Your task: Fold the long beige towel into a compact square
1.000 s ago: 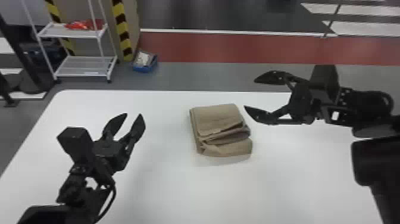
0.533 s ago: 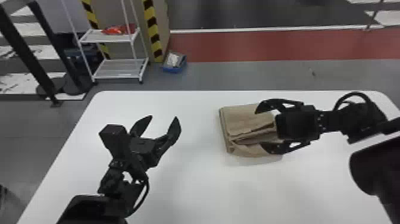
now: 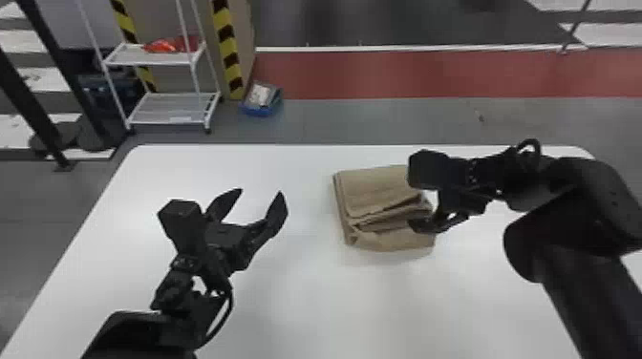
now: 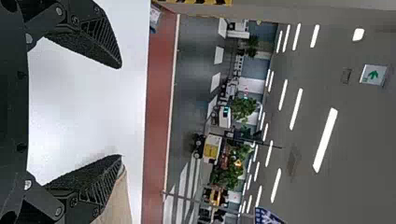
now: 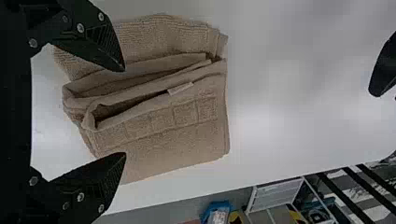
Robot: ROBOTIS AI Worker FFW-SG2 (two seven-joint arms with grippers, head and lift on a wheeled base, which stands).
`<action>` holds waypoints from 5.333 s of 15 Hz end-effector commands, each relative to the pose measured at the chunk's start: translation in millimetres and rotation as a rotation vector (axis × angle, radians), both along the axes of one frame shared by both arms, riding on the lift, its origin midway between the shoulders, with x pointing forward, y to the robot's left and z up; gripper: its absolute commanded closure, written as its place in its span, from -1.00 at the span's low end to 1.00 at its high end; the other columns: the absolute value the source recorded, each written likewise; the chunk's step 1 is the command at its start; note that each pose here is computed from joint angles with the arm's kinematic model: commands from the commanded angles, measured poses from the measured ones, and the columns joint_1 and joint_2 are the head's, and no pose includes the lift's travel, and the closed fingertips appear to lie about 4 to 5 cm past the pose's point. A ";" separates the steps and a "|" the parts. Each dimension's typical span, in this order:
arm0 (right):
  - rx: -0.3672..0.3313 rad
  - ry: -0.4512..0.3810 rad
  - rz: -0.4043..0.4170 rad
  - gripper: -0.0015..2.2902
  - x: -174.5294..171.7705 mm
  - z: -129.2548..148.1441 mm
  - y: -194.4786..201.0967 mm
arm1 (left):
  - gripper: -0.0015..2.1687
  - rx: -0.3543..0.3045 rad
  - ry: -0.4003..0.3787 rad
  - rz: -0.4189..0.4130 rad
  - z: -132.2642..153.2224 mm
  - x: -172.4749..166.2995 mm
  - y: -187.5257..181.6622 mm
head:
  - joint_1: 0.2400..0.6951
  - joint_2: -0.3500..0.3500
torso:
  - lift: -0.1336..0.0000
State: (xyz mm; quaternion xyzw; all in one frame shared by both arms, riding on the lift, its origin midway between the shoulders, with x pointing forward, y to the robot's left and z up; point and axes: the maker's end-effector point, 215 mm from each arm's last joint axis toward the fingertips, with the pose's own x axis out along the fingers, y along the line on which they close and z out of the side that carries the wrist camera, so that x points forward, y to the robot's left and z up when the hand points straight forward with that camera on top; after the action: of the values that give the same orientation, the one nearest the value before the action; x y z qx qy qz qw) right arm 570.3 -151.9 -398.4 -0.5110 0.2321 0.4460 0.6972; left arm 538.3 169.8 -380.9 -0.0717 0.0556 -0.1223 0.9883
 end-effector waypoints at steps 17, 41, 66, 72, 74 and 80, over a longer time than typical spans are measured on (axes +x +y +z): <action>-0.014 0.034 -0.114 0.23 4.7 -36.4 12.5 | -0.79 0.006 0.010 -0.043 -7.7 10.1 -17.4 | 1.00 0.04 | -0.77; 0.301 -0.116 -0.294 0.44 49.8 102.9 32.9 | -0.16 -0.019 0.113 -0.484 -26.7 -36.0 -190.9 | 1.00 -0.46 | -0.77; 0.189 -0.017 -0.241 0.44 -20.7 35.6 28.7 | -0.16 0.125 0.190 -0.431 -88.4 -8.4 -189.6 | 1.00 -0.44 | -0.77; 0.164 0.037 -0.244 0.43 -27.6 4.8 32.6 | -0.16 0.123 0.175 -0.424 -83.0 -7.1 -186.2 | 1.00 -0.41 | -0.77; 0.163 0.040 -0.252 0.43 -28.1 -0.6 31.8 | -0.16 0.119 0.169 -0.423 -80.7 -7.6 -185.8 | 1.00 -0.40 | -0.77; 0.163 0.043 -0.274 0.43 -25.5 -7.8 24.9 | -0.16 0.099 0.102 -0.381 -45.8 -8.9 -173.7 | 1.00 -0.41 | -0.77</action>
State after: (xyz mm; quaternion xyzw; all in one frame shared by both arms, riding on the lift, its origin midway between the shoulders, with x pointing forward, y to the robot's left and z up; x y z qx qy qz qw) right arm 544.5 -126.1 -406.1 -0.4081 0.2765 0.3758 0.7847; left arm 528.6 -11.5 -432.4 -0.0171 0.1306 -0.3076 0.9424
